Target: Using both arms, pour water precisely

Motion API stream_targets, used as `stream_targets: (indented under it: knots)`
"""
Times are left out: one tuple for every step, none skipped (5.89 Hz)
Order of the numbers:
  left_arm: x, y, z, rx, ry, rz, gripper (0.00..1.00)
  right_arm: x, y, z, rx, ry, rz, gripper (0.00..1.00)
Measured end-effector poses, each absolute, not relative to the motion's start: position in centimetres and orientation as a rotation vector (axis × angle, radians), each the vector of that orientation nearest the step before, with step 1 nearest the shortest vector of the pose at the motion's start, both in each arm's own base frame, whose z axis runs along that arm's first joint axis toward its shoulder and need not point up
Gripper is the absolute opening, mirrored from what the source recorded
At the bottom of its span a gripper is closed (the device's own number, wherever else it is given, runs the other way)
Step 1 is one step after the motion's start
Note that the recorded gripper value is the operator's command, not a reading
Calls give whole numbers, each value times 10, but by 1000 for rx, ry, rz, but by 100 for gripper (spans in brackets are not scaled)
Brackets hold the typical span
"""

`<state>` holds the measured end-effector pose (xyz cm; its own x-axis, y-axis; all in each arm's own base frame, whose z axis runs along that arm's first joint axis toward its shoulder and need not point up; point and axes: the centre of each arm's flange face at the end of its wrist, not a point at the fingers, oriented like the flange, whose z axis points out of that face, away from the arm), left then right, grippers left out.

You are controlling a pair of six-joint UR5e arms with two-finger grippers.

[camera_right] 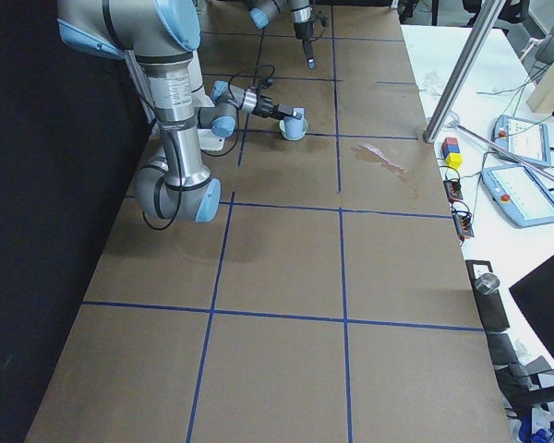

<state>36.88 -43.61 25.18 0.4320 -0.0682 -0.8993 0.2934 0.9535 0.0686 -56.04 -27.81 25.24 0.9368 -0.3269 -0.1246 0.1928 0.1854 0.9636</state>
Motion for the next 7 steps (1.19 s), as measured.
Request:
stream_targets:
  knots:
    - [368,-436,251,228,1104,-228,100,-563,-280,257,1336,-58,-432,0]
    - [368,-435,251,228,1105,-229,100,-564,-281,259,1337,-15,-481,0]
    - [368,-435,251,228,1106,-230,100,-566,-282,260,1336,13,-513,0]
    - [367,-434,249,229,1109,-229,100,-568,-282,263,1334,31,-531,0]
    - [365,-433,247,231,1113,-229,100,-571,-283,265,1332,51,-553,0]
    - [365,-433,246,231,1116,-229,100,-572,-283,265,1332,70,-576,0]
    - [364,-432,246,231,1116,-230,100,-572,-283,264,1333,87,-597,0]
